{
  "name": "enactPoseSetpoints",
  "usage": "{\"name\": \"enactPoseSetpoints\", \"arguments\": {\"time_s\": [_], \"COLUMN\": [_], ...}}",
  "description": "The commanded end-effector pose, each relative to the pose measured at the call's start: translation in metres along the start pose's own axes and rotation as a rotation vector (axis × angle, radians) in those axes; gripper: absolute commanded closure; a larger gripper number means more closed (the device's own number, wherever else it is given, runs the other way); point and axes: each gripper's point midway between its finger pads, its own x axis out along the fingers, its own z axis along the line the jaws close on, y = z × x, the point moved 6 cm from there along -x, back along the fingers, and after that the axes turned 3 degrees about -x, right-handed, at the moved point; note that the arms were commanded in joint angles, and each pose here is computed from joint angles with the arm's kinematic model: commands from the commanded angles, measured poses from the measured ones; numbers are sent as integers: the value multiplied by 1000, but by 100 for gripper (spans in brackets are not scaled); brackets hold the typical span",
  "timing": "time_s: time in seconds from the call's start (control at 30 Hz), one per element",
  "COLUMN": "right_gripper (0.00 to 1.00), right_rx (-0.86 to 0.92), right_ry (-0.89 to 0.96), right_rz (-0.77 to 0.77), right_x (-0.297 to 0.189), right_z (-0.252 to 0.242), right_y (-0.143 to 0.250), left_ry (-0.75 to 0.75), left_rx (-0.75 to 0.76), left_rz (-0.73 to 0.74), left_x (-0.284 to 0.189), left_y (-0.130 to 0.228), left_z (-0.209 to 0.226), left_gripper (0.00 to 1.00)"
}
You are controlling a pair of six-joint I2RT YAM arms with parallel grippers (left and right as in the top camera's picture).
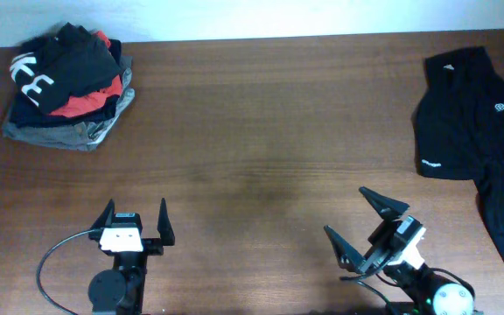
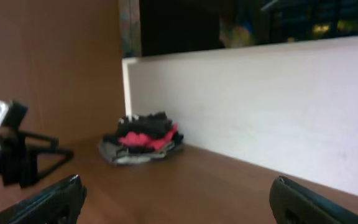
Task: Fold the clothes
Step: 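Reach the right gripper to the black polo shirt at the right edge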
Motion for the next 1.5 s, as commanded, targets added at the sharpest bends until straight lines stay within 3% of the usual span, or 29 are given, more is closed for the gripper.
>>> {"name": "enactPoseSetpoints", "arguments": {"time_s": [0.0,0.17,0.37,0.53,0.73,1.07,1.37,1.47], "right_gripper": [1,1,1,1,1,1,1,6], "right_rx": [-41,-123,-76,88,337,530,661,732], "right_ry": [106,264,574,770,848,914,976,936], "right_rz": [-41,123,494,836,1133,1335,1384,1370], "right_x": [1,17,46,60,52,13,-40,-44], "right_z": [-8,-37,-116,-202,-276,-326,-353,-352], "right_y": [-34,-60,-62,-47,-5,82,128,141], "left_ry": [11,11,11,11,11,11,11,11], "left_rx": [22,22,22,22,22,22,22,22], "left_rz": [1,1,1,1,1,1,1,1], "left_x": [0,0,0,0,0,0,0,0], "left_y": [1,1,1,1,1,1,1,1], "left_z": [-1,-1,-1,-1,-1,-1,-1,-1], "left_gripper": [1,1,1,1,1,1,1,1]}}
